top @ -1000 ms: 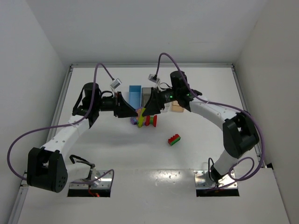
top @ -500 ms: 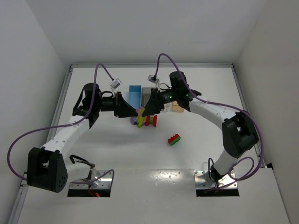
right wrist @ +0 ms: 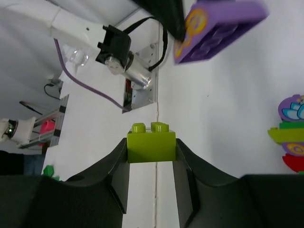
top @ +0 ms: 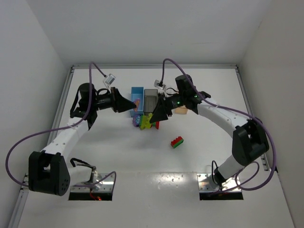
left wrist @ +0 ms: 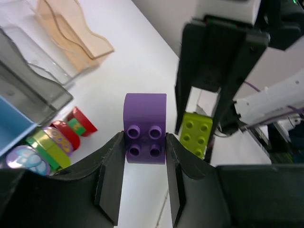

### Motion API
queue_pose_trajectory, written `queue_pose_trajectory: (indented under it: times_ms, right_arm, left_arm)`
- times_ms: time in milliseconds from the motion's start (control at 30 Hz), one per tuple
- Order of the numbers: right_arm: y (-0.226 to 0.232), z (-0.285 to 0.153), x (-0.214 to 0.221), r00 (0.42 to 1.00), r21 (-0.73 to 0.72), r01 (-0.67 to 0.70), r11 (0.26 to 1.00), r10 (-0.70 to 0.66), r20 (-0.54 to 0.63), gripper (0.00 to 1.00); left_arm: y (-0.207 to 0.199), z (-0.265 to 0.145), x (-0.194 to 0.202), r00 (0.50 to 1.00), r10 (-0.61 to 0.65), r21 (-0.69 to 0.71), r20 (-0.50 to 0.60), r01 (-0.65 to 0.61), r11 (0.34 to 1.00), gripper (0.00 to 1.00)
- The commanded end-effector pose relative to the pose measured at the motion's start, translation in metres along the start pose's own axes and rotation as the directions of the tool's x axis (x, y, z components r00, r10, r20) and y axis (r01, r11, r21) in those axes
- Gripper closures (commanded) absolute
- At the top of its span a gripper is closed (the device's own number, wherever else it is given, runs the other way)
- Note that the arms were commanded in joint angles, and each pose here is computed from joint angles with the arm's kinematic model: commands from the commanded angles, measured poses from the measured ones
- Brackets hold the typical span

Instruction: Sort the legos into containers by color

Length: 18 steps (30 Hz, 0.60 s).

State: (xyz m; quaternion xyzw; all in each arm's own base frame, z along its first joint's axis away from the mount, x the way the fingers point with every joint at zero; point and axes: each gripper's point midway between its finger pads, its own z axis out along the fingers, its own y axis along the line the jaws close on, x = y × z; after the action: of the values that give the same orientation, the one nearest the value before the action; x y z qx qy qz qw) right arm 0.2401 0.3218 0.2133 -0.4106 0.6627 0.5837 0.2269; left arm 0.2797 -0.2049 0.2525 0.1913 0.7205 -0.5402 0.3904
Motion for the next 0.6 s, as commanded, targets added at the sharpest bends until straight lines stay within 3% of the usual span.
queue_pose_trajectory:
  times_ms: [0, 100, 233, 300, 400, 567]
  right_arm:
    - [0.015, -0.009, 0.009, 0.998, -0.028, 0.062, 0.998, -0.063, -0.022, 0.97]
    - [0.003, -0.017, 0.016, 0.998, 0.034, 0.06, 0.998, -0.059, -0.033, 0.97]
    - [-0.025, -0.035, 0.018, 0.997, 0.232, 0.081, 0.969, -0.074, -0.037, 0.97]
    - [-0.047, -0.049, 0.008, 0.995, 0.391, 0.092, 0.916, -0.094, -0.015, 0.97]
    - [-0.085, -0.077, -0.005, 0.995, 0.63, 0.074, 0.773, -0.098, 0.003, 0.97]
    - [-0.118, -0.12, -0.018, 0.993, 0.819, 0.063, 0.57, -0.118, 0.006, 0.97]
  left_arm:
    - [-0.004, -0.008, -0.037, 0.988, 0.1, -0.048, 0.12, -0.094, 0.994, 1.0]
    - [0.003, -0.009, -0.045, 0.985, 0.107, -0.101, 0.138, -0.093, 0.991, 1.0]
    - [0.031, -0.007, -0.052, 0.977, 0.161, -0.309, 0.137, -0.113, 0.945, 1.0]
    - [0.042, -0.008, -0.053, 0.977, 0.159, -0.392, 0.142, -0.092, 0.915, 1.0]
    - [0.063, -0.005, -0.051, 0.982, 0.148, -0.492, 0.117, -0.072, 0.867, 1.0]
    - [0.06, 0.024, -0.051, 0.982, 0.187, -0.522, 0.031, -0.143, 0.841, 1.0]
